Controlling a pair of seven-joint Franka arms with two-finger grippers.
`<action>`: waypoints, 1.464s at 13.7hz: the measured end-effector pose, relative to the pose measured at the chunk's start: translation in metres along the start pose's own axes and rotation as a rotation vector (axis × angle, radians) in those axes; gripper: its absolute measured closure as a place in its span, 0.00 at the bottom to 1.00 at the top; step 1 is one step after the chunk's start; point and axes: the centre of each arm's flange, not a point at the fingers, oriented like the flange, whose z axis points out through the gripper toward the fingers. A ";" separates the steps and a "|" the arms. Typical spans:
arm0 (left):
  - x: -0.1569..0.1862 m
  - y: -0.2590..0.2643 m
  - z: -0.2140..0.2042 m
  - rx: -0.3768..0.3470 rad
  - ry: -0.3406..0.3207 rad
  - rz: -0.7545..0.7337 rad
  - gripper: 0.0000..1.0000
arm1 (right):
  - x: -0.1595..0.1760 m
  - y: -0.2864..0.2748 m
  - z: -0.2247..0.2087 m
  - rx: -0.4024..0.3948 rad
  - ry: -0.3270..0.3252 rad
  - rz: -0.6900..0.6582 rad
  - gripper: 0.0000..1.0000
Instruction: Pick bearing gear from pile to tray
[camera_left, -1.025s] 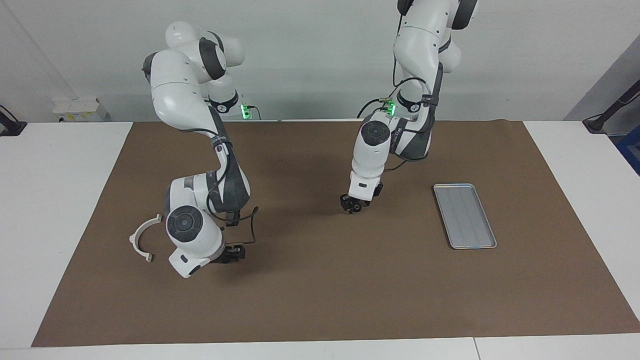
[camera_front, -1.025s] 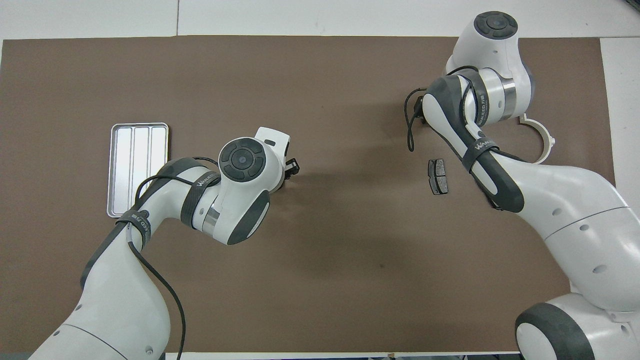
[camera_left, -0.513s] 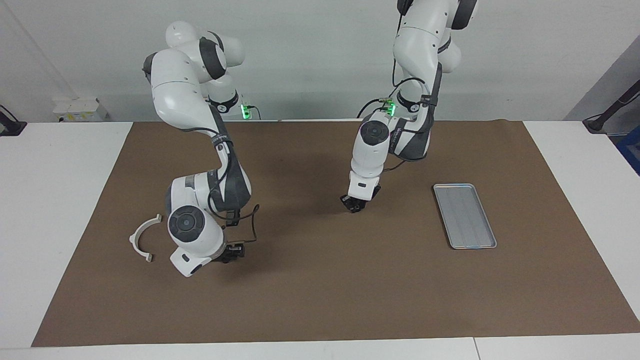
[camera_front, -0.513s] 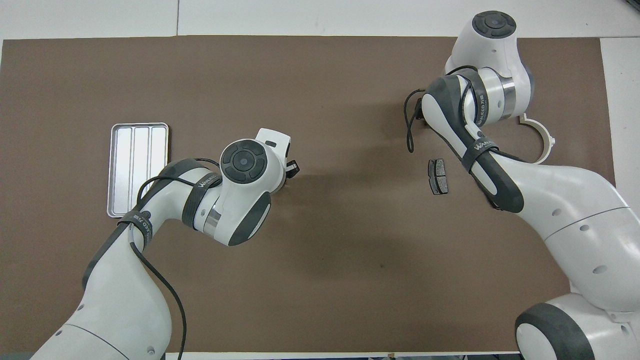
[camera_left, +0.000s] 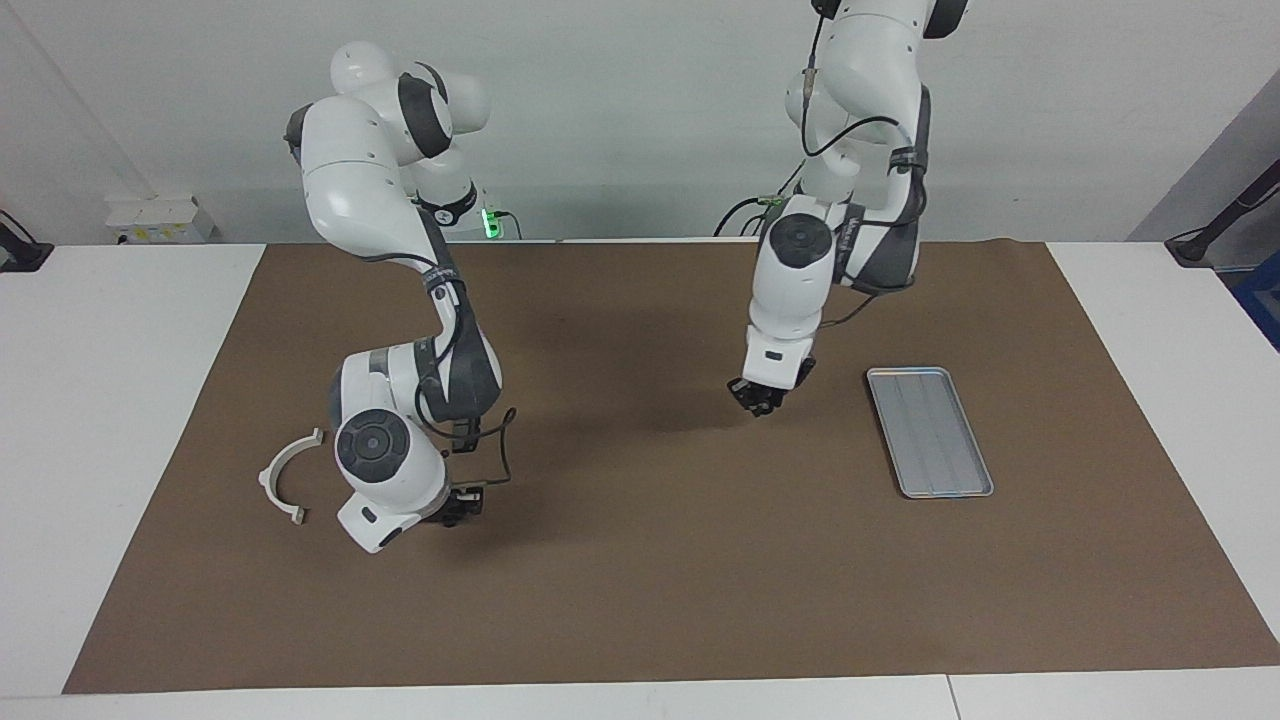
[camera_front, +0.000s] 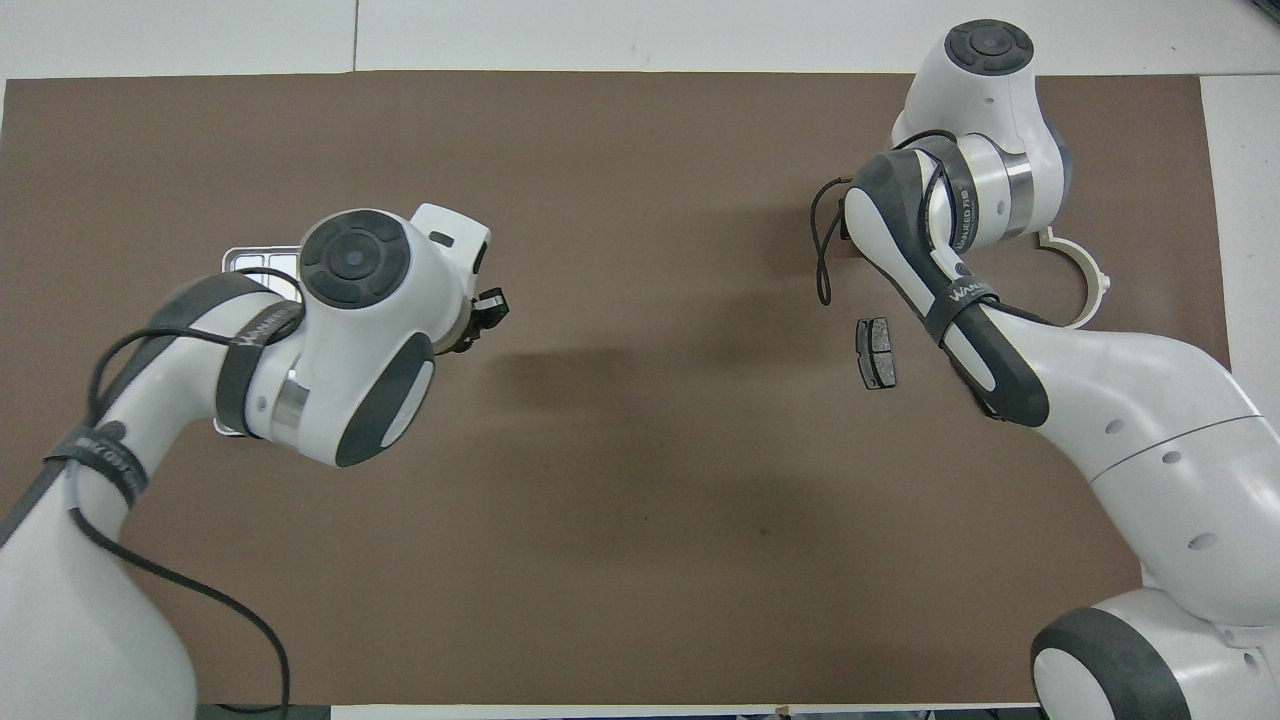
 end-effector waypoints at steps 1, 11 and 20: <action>0.011 -0.028 -0.008 0.004 -0.003 0.026 0.66 | 0.000 0.000 0.000 0.000 0.000 0.000 0.50; 0.072 -0.216 0.043 -0.033 -0.020 0.288 0.66 | 0.002 -0.001 -0.003 0.004 0.022 0.000 0.63; 0.047 -0.229 0.091 -0.032 -0.059 0.352 0.66 | 0.003 0.000 -0.005 0.006 0.035 0.003 0.75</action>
